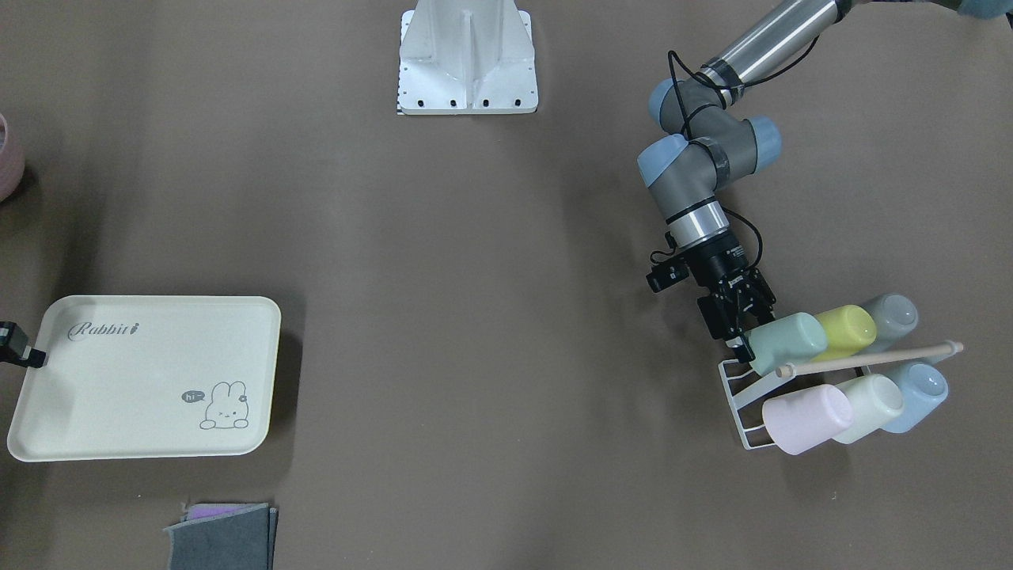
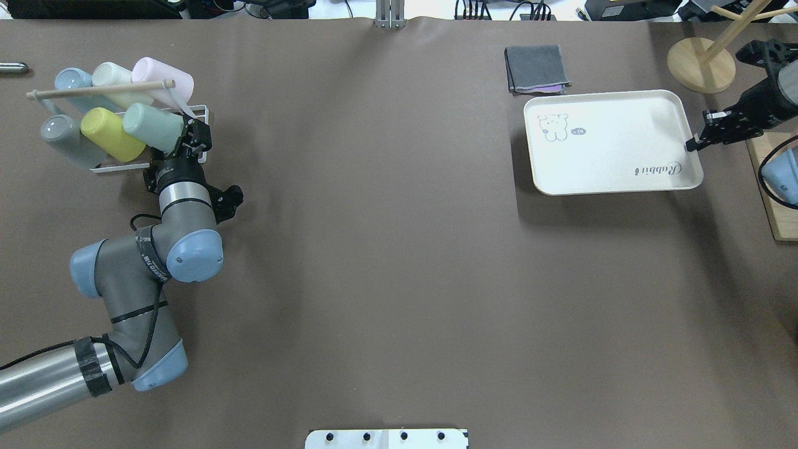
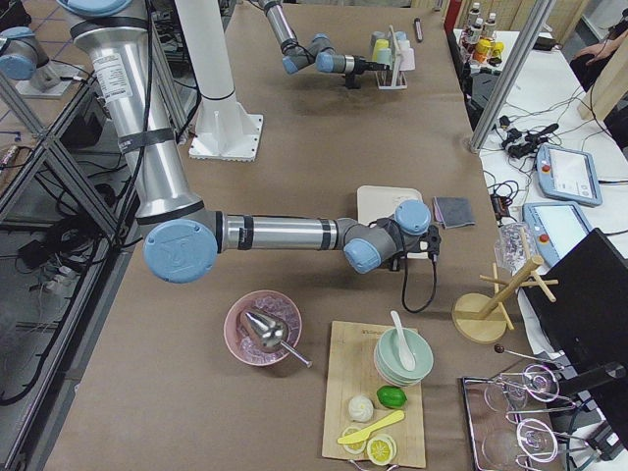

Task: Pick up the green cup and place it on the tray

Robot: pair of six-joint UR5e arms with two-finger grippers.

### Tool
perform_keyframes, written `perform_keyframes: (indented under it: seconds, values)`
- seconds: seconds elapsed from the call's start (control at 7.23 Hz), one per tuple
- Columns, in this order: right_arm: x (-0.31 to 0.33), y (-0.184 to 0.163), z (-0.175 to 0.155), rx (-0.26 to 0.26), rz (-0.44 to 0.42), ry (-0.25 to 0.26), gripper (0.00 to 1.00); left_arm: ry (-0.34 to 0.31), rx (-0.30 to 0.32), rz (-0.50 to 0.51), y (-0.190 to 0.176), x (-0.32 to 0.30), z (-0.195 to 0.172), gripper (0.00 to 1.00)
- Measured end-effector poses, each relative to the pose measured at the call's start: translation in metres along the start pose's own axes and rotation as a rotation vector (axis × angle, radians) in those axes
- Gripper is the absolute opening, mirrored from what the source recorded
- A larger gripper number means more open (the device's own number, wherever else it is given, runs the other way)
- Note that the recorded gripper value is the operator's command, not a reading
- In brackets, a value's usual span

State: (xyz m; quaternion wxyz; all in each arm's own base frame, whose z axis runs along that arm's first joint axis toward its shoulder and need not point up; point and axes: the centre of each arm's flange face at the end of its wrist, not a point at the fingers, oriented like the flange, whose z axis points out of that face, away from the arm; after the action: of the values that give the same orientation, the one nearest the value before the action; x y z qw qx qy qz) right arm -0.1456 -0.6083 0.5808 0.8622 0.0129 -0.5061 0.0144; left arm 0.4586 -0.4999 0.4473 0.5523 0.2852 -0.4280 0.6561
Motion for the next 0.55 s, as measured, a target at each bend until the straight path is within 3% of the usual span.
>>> perform_keyframes:
  seconds: [0.28, 0.55]
  values:
    - [-0.010, -0.011, -0.027, -0.002, -0.006, -0.075, 0.00, -0.004, -0.007, 0.013, 0.005, -0.008, 0.005, 0.98]
    - [-0.053, -0.028, -0.031, -0.004, -0.039, -0.108, 0.00, -0.014, -0.003, -0.004, 0.005, -0.005, 0.010, 0.98]
